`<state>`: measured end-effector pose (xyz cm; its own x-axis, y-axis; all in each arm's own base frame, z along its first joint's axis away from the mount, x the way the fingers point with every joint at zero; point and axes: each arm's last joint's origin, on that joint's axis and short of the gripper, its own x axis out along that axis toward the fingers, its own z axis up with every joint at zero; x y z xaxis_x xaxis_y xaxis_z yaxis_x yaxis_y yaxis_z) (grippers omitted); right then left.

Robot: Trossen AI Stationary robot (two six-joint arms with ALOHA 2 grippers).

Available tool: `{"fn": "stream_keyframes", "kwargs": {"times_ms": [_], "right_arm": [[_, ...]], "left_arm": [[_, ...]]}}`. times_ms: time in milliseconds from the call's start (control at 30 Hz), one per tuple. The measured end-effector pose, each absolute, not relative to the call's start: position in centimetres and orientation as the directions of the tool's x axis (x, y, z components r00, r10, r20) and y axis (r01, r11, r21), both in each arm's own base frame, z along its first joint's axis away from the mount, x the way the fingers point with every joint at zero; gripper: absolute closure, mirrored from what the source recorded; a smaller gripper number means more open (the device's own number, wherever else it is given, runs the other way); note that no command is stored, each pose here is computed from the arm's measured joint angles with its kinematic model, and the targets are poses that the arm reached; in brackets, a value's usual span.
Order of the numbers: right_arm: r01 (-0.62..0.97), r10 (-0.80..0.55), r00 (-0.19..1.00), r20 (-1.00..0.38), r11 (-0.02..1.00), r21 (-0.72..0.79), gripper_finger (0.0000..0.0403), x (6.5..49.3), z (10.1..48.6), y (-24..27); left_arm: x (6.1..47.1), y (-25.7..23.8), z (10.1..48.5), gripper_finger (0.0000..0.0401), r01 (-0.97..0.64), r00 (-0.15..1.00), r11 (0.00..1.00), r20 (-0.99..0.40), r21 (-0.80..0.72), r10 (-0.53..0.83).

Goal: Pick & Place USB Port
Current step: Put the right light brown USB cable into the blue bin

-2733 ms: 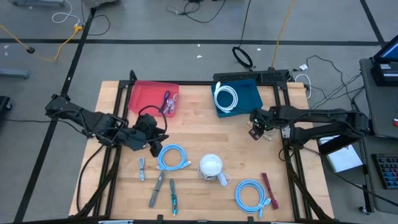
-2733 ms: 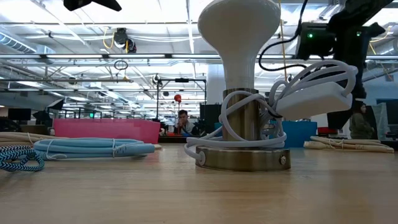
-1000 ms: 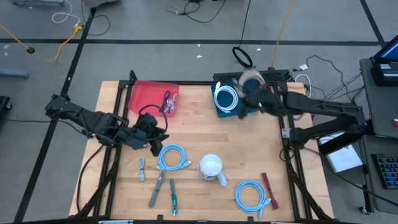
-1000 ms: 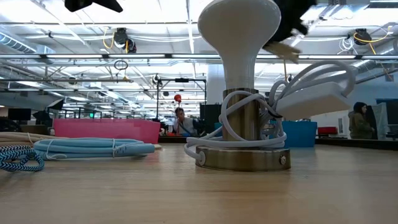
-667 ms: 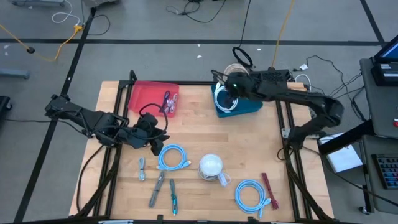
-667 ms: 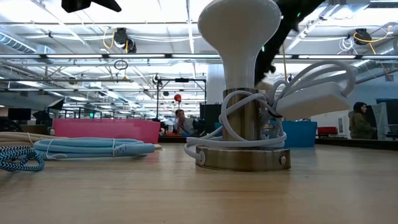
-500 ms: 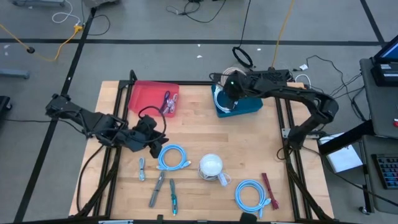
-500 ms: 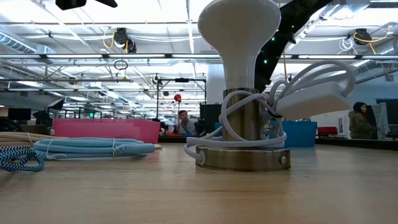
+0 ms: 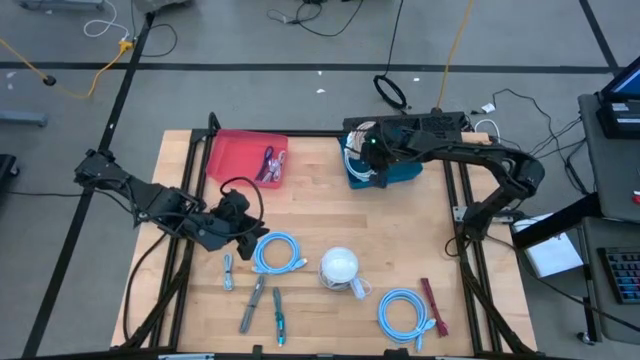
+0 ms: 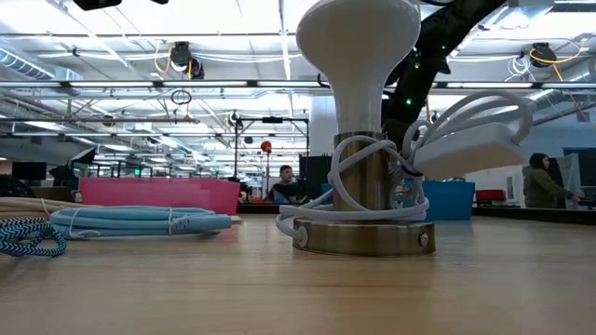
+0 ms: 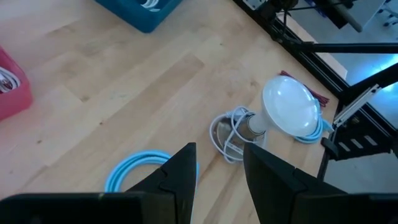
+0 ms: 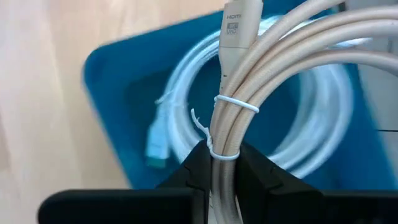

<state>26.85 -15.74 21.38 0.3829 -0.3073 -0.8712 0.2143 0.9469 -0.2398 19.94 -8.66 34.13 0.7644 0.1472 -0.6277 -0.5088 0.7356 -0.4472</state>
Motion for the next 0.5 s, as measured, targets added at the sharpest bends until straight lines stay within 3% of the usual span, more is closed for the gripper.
{"fn": "stream_keyframes", "kwargs": {"times_ms": [500], "right_arm": [[0.178,-0.245,0.349,-0.904,0.965,-0.193,0.0359,26.4,17.1,-12.1]], "left_arm": [[19.9,-8.6,34.1,0.0265,-0.511,0.765,0.737,-0.626,-0.442,0.155]]}}
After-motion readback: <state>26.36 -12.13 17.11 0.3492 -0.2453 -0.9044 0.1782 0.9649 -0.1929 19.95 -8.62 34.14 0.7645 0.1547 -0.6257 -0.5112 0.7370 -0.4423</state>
